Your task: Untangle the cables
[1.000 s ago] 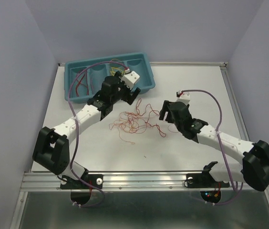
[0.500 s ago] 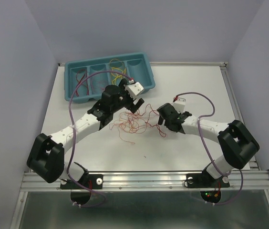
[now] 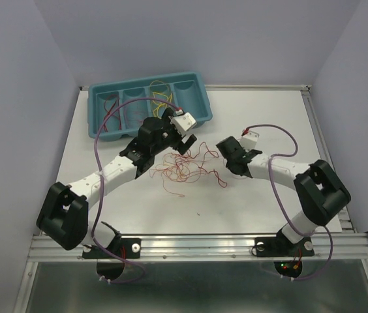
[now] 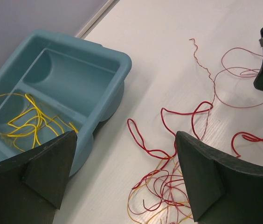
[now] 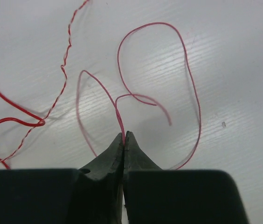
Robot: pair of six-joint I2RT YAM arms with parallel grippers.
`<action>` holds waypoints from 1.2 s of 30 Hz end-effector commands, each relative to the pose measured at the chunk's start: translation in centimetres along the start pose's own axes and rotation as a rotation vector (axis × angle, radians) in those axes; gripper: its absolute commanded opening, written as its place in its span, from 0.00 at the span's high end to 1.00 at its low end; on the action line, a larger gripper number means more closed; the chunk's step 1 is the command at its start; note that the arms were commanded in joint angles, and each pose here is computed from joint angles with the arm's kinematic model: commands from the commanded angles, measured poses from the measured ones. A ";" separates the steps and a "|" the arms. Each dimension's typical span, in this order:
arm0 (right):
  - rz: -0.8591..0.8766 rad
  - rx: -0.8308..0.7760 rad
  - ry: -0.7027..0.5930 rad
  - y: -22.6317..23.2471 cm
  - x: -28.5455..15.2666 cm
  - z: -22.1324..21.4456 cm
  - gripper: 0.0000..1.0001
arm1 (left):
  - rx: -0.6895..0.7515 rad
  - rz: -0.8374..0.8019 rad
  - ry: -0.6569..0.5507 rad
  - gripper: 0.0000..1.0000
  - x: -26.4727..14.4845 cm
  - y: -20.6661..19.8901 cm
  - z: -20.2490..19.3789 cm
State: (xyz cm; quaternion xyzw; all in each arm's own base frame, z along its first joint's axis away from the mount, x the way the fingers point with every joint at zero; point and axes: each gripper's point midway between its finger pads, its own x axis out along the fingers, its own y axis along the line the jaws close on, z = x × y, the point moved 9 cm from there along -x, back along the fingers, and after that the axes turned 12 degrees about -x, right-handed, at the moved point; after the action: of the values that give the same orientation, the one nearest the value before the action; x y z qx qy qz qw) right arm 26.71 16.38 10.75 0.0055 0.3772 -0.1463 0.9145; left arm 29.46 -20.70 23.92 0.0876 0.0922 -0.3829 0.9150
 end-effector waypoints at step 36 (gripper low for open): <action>1.215 0.071 -1.042 16.2 -23.7 33.3 1.00 | -0.401 0.787 -0.783 0.01 -16.3 14.0 6.0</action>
State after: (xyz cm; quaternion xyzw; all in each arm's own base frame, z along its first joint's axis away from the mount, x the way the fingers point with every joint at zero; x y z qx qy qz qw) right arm 35.75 31.09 51.12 0.1667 -0.1449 0.3504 0.9102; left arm 29.88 -1.96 33.11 -0.1881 -0.1615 -0.0136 0.9687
